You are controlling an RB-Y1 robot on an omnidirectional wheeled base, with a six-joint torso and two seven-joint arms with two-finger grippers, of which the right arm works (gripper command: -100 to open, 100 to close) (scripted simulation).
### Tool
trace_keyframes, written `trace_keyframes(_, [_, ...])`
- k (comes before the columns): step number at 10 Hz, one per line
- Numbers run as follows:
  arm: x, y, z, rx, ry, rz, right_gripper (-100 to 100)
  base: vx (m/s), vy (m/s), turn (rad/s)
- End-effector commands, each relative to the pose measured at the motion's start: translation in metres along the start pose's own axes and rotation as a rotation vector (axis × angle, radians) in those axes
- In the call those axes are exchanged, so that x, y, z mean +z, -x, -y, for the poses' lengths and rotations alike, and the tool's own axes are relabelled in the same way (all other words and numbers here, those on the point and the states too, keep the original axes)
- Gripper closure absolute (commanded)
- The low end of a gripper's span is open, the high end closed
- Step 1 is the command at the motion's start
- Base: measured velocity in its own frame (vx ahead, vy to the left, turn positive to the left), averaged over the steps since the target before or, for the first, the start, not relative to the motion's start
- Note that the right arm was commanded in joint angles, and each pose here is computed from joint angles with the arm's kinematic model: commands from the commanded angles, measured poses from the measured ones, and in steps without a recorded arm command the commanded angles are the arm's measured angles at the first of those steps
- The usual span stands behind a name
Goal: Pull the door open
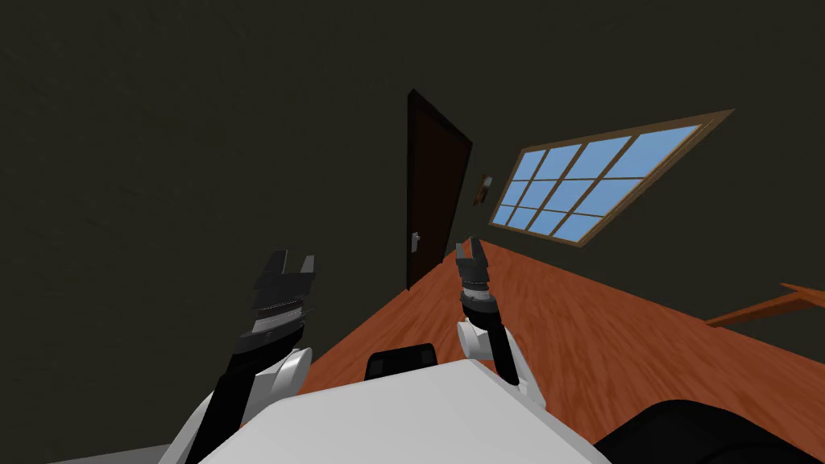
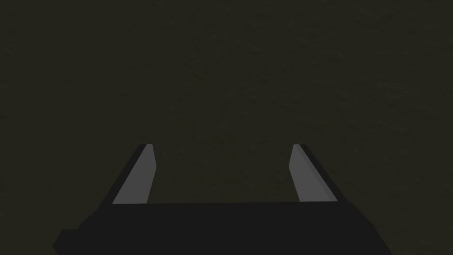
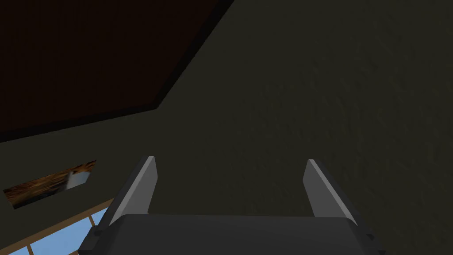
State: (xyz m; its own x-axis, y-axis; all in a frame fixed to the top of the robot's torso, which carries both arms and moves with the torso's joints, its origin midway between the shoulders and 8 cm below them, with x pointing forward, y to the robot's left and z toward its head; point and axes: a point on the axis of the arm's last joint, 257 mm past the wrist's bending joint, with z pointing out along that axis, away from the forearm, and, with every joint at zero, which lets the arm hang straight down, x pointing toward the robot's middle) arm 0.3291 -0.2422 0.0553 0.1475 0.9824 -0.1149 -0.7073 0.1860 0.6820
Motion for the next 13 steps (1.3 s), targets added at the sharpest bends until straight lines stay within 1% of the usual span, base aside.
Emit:
trace_keyframes(1, [-0.0021,-0.007,0.012,-0.035,-0.019,-0.024,-100,0.085,-0.118,0.084])
trace_keyframes(2, [-0.0044,-0.013,0.025,-0.070,-0.037,-0.048,-100,0.117,-0.031,0.059])
trace_keyframes(4, [-0.0078,-0.021,0.040,-0.116,-0.059,-0.080,-100,0.100,-0.017,0.039])
trace_keyframes(6, [-0.0126,-0.030,0.060,-0.174,-0.084,-0.120,-100,0.077,-0.026,0.055])
trace_keyframes(11, [-0.0296,-0.055,0.115,-0.350,-0.145,-0.245,-100,0.096,-0.064,0.064])
trace_keyframes(12, [-0.0305,-0.055,0.117,-0.350,-0.149,-0.246,-100,0.049,-0.045,0.029])
trace_keyframes(13, [-0.0351,-0.059,0.129,-0.390,-0.161,-0.276,-100,0.055,-0.038,0.034])
